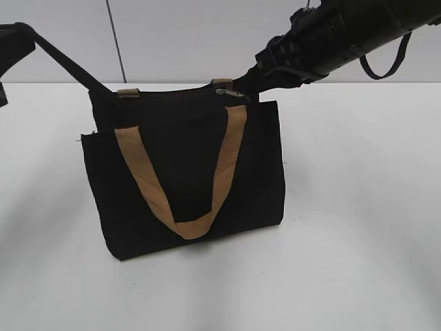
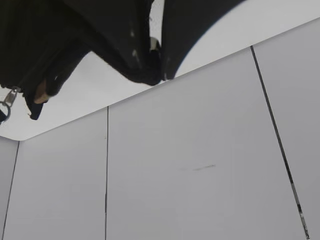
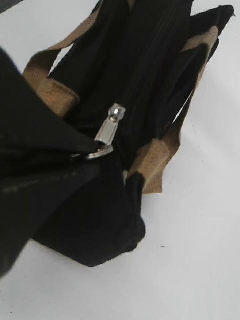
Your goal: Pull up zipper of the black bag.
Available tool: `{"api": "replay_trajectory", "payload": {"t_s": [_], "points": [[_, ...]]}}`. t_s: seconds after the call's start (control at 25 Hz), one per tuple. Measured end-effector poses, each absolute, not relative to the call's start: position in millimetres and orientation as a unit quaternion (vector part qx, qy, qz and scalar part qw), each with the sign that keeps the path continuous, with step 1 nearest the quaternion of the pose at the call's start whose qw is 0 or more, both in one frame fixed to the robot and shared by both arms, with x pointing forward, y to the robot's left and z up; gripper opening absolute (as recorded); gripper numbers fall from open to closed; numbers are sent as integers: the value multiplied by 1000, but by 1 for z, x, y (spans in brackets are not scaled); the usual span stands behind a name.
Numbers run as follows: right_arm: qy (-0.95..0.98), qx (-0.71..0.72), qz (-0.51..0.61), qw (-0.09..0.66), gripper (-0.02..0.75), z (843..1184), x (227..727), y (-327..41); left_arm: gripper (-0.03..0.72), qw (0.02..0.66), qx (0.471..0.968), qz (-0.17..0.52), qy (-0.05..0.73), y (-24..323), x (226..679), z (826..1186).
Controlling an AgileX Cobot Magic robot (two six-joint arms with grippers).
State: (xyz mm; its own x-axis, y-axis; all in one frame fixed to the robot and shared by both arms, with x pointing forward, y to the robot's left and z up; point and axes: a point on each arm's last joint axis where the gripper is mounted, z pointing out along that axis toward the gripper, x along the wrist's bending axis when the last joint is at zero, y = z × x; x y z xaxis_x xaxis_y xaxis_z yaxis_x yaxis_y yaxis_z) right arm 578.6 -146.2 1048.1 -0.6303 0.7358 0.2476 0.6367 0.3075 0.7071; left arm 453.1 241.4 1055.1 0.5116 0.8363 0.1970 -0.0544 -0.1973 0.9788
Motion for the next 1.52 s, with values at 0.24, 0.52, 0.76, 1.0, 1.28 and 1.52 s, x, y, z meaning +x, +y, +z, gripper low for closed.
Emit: {"api": "replay_trajectory", "payload": {"t_s": [0.24,0.52,0.76,1.0,1.28,1.52], "points": [[814,419,401,35,429,1047,574,-145,91,556,673,397,282,240,452,1054],[811,413,412,45,585,1061,568,-147,557,548,652,396,342,248,456,1053],[809,406,420,57,586,1072,563,-150,657,429,666,392,468,269,464,1043],[810,406,419,59,586,1072,563,-151,632,289,636,323,639,292,456,1023],[805,429,403,77,586,1078,563,-165,614,184,670,157,701,283,448,1009],[753,559,341,61,586,1088,557,-228,600,153,723,34,673,268,452,1019]]}}
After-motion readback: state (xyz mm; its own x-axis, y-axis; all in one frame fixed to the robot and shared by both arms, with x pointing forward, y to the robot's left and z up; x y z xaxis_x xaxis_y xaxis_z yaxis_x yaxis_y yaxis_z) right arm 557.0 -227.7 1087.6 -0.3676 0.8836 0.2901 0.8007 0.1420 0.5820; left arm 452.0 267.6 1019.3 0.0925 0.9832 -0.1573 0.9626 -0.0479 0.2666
